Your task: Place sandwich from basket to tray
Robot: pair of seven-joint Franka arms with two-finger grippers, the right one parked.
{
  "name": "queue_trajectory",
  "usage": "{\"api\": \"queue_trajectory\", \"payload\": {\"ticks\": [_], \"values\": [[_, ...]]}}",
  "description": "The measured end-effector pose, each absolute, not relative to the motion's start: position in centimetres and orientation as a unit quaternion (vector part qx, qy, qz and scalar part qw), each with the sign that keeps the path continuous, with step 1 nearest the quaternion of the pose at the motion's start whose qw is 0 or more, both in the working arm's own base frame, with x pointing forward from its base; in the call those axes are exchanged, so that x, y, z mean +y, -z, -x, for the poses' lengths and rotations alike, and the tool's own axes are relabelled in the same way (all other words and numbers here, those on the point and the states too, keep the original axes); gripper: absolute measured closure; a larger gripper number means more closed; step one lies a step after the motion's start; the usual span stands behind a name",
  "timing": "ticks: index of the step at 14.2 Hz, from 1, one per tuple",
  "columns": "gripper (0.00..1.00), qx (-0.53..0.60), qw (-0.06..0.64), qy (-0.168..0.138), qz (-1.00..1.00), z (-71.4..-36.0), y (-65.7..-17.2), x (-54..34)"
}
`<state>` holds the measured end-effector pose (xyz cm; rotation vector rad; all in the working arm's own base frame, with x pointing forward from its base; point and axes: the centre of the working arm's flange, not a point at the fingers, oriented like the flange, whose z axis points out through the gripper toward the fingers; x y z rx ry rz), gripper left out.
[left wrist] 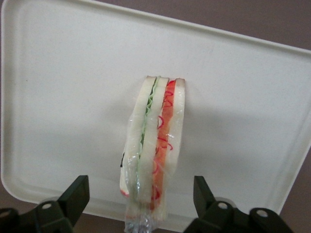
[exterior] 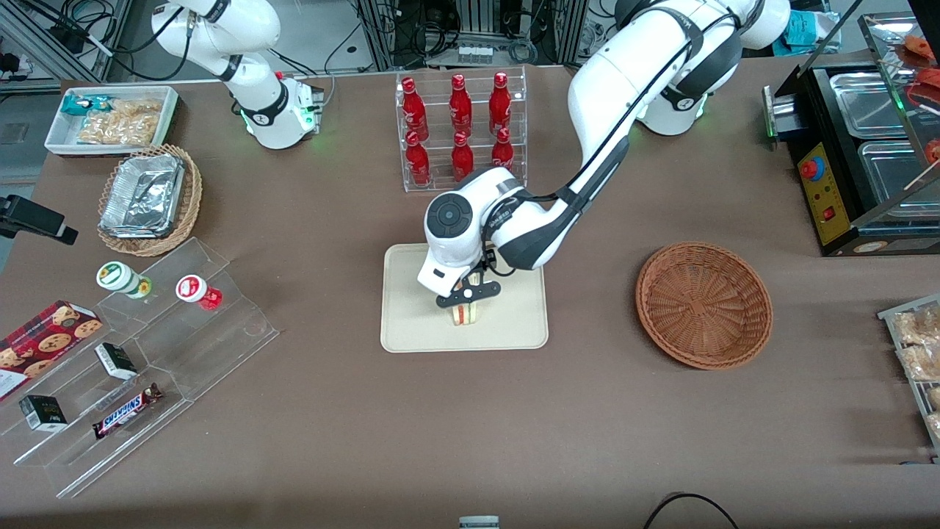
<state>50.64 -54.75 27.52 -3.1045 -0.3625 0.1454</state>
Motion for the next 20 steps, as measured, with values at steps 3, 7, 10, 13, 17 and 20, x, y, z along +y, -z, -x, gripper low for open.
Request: {"api": "queue_trajectory", "payload": {"ticks": [3,7,10,13,17,20], "values": [[0.0,-0.117,0.029,-0.04,0.992,-50.6,-32.9,-53.7],[0.0,-0.162,0.05,-0.007,0.985,-54.1,-37.9,-48.3],[0.0,-0.167,0.066,-0.02,0.983,-55.9,-37.9,-43.1],[0.0,-0.144,0.06,-0.052,0.986,-56.8,-38.5,-37.8],[0.0,-0.102,0.052,-0.09,0.989,-56.2,-42.0,-29.1],[0.0,-0.073,0.049,-0.124,0.988,-55.7,-45.2,-23.2]]}}
